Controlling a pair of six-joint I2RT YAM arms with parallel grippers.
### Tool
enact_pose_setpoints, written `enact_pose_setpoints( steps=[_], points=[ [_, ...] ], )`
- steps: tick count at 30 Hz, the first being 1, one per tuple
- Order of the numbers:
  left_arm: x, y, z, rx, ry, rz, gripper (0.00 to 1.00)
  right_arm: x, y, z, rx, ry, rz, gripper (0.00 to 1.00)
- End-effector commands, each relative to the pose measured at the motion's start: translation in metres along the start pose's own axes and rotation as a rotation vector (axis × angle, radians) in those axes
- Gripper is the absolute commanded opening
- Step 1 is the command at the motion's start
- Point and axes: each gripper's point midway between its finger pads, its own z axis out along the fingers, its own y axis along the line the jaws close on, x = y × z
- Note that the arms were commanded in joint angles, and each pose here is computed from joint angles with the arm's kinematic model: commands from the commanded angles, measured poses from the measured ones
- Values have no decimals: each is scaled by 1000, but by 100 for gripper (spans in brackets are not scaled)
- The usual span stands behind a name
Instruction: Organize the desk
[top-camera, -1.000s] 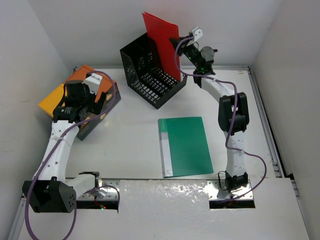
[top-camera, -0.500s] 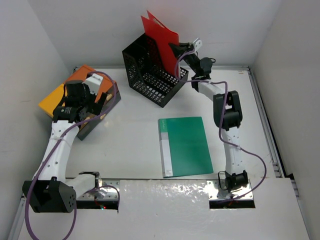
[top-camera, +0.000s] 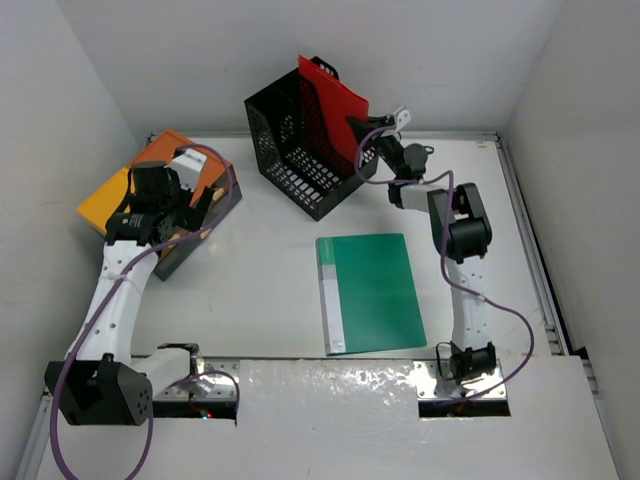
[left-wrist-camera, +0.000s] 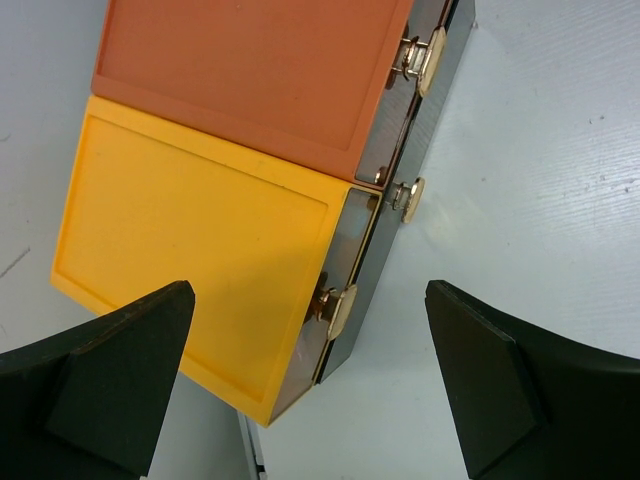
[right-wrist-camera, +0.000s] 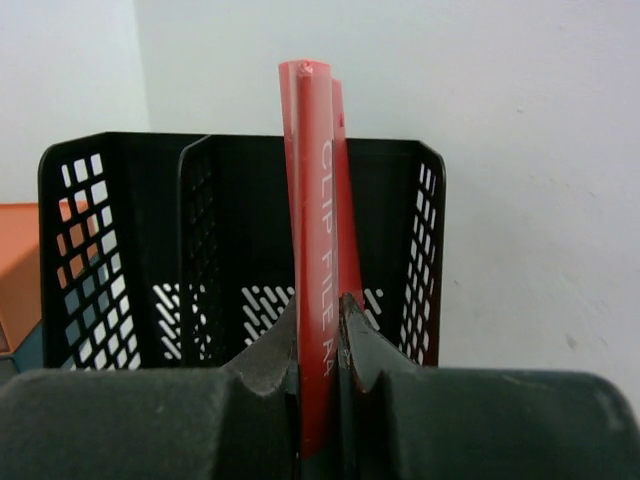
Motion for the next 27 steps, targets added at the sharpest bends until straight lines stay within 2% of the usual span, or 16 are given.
enact_pose_setpoints(
  steps=[1,4,8,12,14,15,17,18,19,20,21,22,24,26,27],
  points=[
    [-13,8,-4,-16,-51,-17,100,-19,34,-8,57,-19,-3,0],
    [-16,7,-7,-7,-62,-20,100,-16,39,-17,159,40,-13,0],
    [-17,6,-9,-3,-71,-21,100,-9,40,-21,210,71,65,0],
    [-16,5,-11,-1,-74,-21,100,2,53,-22,221,119,25,0],
    [-17,5,-13,2,-77,-21,100,0,39,-30,288,123,38,1],
    [-17,4,-13,5,-78,-21,100,-11,34,-29,296,109,43,23],
    [-17,1,-13,21,-84,-18,100,-16,22,-37,310,135,66,45],
    [-16,-1,-12,30,-80,-18,100,-22,20,-38,307,143,63,64],
    [-16,-1,-11,33,-77,-16,100,-31,18,-40,312,179,56,75],
    [-16,0,-11,28,-73,-13,100,-35,16,-41,305,209,45,90],
    [-15,1,-9,27,-62,-11,99,-40,15,-42,300,241,33,99],
    [-16,2,-10,28,-58,-1,99,-45,17,-46,299,327,12,99],
    [-18,-2,-11,59,-58,7,98,-53,16,-55,327,415,8,99],
    [-25,-14,-13,131,-85,28,96,-62,20,-79,371,551,25,99],
    [-28,-18,-16,159,-88,43,95,-49,27,-105,391,670,45,99]
  ],
)
